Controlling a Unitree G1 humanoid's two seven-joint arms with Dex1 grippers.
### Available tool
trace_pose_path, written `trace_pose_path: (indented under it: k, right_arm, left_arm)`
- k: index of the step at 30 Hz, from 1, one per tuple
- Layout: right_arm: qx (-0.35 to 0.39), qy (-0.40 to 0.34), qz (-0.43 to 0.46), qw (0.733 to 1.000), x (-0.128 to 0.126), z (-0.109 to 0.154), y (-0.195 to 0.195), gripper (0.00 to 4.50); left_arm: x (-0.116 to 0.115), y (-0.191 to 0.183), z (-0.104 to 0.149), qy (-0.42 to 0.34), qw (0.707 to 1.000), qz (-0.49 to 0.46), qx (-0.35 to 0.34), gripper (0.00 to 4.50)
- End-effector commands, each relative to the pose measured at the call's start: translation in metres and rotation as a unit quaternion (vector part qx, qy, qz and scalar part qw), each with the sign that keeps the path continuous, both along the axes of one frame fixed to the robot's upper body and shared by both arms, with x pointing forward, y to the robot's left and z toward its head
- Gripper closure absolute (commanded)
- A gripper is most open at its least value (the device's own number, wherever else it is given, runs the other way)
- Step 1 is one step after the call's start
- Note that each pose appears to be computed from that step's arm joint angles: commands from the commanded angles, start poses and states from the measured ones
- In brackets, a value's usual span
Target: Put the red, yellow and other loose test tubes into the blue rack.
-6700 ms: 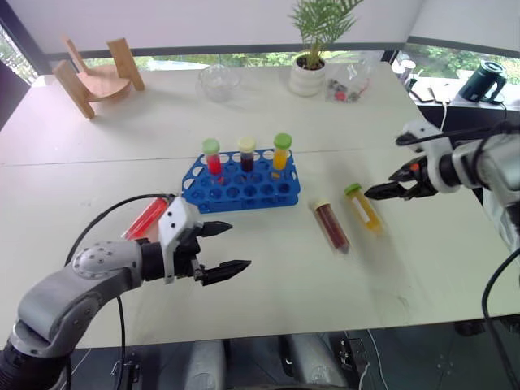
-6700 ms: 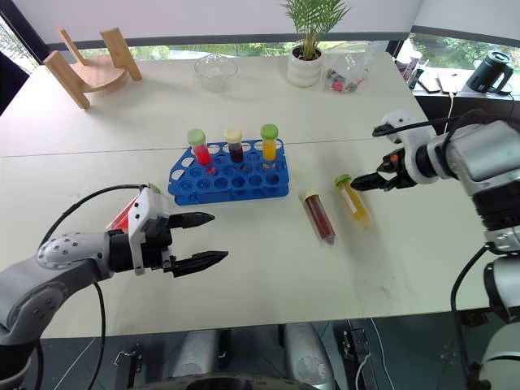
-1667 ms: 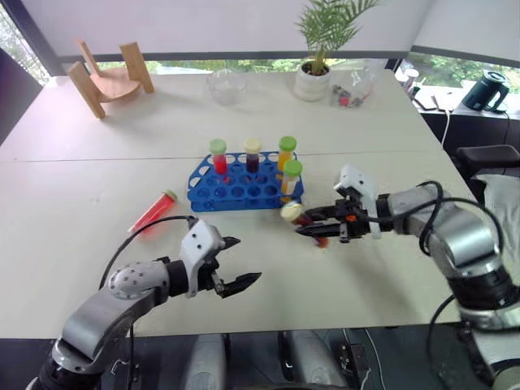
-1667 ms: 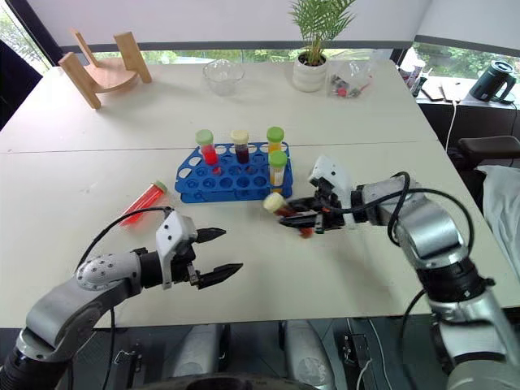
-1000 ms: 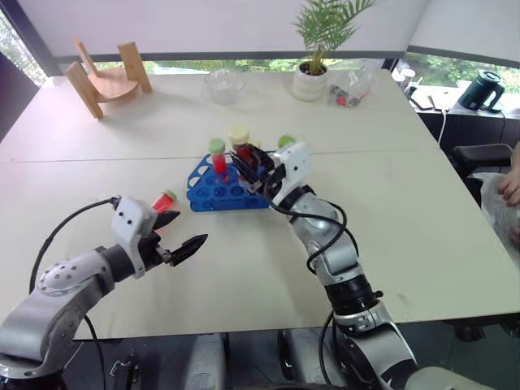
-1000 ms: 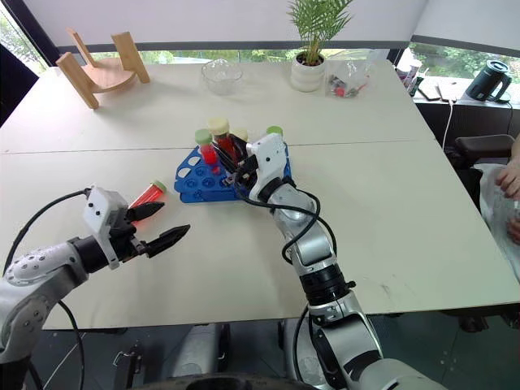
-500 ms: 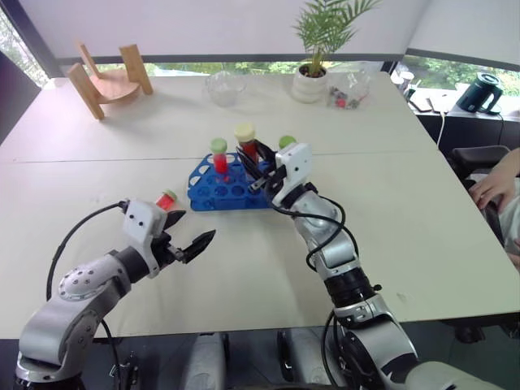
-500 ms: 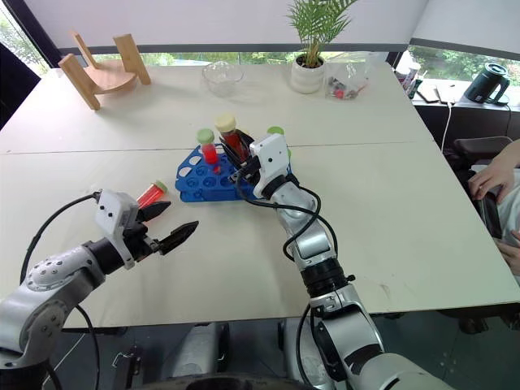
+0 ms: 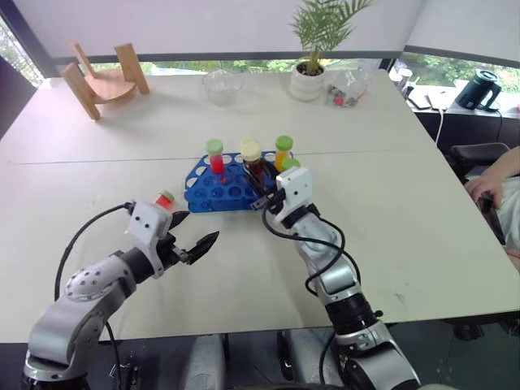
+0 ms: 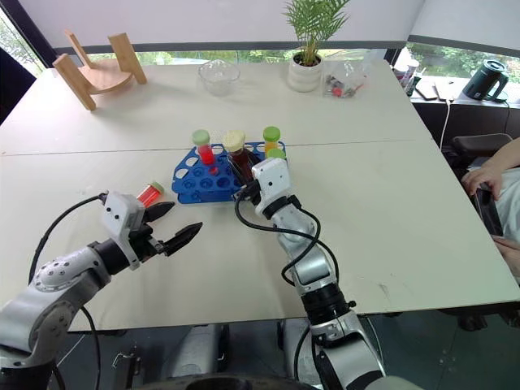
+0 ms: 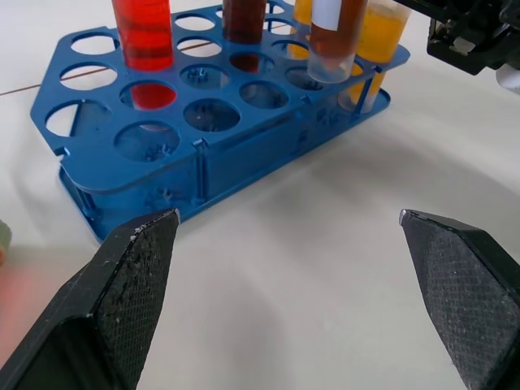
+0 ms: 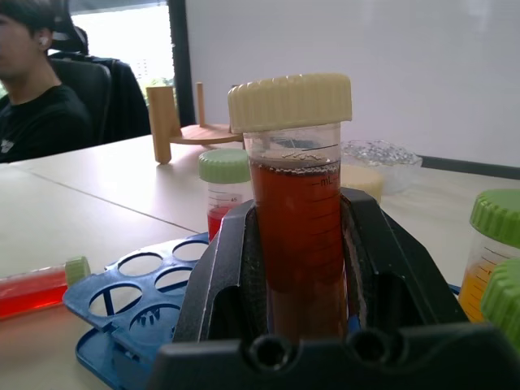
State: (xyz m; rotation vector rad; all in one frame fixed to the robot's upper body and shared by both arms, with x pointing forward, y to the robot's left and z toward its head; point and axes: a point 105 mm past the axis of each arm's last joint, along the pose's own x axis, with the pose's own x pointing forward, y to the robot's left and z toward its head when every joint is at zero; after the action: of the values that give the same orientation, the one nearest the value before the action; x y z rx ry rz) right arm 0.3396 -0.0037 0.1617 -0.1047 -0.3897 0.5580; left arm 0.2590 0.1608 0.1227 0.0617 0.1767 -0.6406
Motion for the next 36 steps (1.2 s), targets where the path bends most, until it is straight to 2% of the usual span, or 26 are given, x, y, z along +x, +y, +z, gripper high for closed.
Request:
trace_pose_path:
  k: [1, 19, 25, 36]
  right_arm:
    - [0.018, -0.031, -0.012, 0.999, 0.000, 0.015, 0.003, 3.64]
    - [0.023, -0.009, -0.028, 0.999, 0.019, -0.005, 0.004, 3.64]
    - [0.014, -0.011, -0.011, 1.000, 0.009, -0.008, 0.010, 3.64]
    - [-0.004, -0.073, -0.003, 0.997, -0.010, 0.011, 0.013, 3.64]
  left_arm:
    - [0.001, -0.002, 0.005, -0.017, 1.000, -0.004, 0.001, 0.00]
    - [0.001, 0.000, 0.003, -0.013, 1.000, -0.006, 0.011, 0.00]
    - [-0.002, 0.003, 0.002, -0.010, 1.000, -0.001, 0.012, 0.00]
    - [-0.002, -0.003, -0.001, -0.004, 1.000, -0.004, 0.006, 0.00]
